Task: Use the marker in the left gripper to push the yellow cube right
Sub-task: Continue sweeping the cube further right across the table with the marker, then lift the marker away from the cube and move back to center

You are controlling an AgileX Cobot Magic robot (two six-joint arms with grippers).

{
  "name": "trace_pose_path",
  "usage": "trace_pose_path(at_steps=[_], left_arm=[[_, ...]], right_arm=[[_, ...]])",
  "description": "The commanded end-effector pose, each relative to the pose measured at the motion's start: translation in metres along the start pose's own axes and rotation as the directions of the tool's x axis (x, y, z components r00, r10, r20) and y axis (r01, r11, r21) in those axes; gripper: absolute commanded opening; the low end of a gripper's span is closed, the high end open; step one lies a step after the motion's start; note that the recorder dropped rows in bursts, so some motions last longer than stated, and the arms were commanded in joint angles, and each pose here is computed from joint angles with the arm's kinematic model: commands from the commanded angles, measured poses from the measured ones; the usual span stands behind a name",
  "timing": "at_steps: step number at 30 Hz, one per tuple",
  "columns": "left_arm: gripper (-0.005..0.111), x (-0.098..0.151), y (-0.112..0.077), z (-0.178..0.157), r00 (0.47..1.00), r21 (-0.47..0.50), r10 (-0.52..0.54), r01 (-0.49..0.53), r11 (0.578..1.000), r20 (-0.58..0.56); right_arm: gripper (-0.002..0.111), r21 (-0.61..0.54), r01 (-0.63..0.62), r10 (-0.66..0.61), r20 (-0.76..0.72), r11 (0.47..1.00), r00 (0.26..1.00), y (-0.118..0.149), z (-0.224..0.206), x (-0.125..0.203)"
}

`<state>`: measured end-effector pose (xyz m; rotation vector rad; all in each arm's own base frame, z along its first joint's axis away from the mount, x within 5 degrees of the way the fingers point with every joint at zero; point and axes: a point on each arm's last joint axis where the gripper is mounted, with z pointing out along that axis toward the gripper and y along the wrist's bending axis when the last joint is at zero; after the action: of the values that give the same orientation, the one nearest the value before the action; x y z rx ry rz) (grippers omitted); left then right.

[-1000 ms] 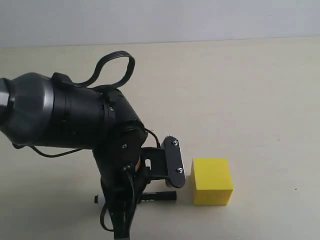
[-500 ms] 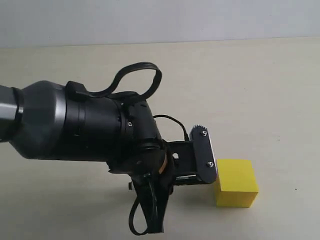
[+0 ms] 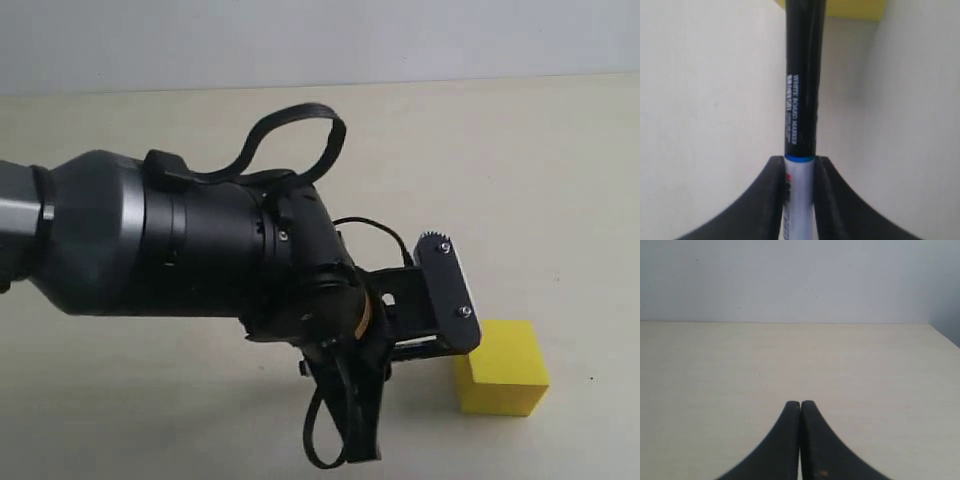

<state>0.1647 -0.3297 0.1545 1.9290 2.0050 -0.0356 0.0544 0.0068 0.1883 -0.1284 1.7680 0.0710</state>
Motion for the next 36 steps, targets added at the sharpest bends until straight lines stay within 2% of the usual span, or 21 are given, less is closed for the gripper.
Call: trace_pose_path(at_steps=[1, 8, 14, 20, 27, 29, 32, 36], left_arm=[[0.0, -0.004, 0.001, -0.006, 1.0, 0.014, -0.02, 0.021, 1.0, -0.022], [0.0, 0.009, 0.0, -0.007, 0.987, 0.027, 0.017, -0.013, 1.0, -0.157], [0.0, 0.007, -0.001, -0.003, 0.988, 0.033, 0.012, -0.007, 0.999, -0.156], [0.0, 0.0, 0.0, 0.023, 0.983, 0.046, 0.034, -0.026, 0.999, -0.183], [0.0, -0.038, -0.006, 0.026, 0.999, 0.083, 0.024, -0.02, 0.996, -0.038], [0.0, -0.04, -0.005, 0.024, 0.999, 0.083, 0.023, -0.021, 0.996, -0.028], [0.0, -0.036, -0.002, 0.025, 0.998, 0.089, 0.007, -0.002, 0.996, -0.058], [0.0, -0.025, -0.005, 0.025, 0.988, 0.121, 0.009, 0.01, 0.993, -0.155]], right_arm=[[0.0, 0.005, -0.005, 0.005, 0.006, 1.0, 1.0, 0.0, 0.0, 0.001], [0.0, 0.005, -0.005, 0.005, 0.006, 1.0, 1.0, 0.0, 0.0, 0.001], [0.0, 0.005, -0.005, 0.005, 0.006, 1.0, 1.0, 0.0, 0.0, 0.001], [0.0, 0.005, -0.005, 0.005, 0.006, 1.0, 1.0, 0.0, 0.0, 0.001], [0.0, 0.005, -0.005, 0.005, 0.006, 1.0, 1.0, 0.0, 0.0, 0.001], [0.0, 0.005, -0.006, 0.006, 0.006, 1.0, 1.0, 0.0, 0.0, 0.001], [0.0, 0.005, -0.006, 0.006, 0.006, 1.0, 1.0, 0.0, 0.0, 0.001], [0.0, 0.005, -0.006, 0.006, 0.006, 1.0, 1.0, 0.0, 0.0, 0.001]])
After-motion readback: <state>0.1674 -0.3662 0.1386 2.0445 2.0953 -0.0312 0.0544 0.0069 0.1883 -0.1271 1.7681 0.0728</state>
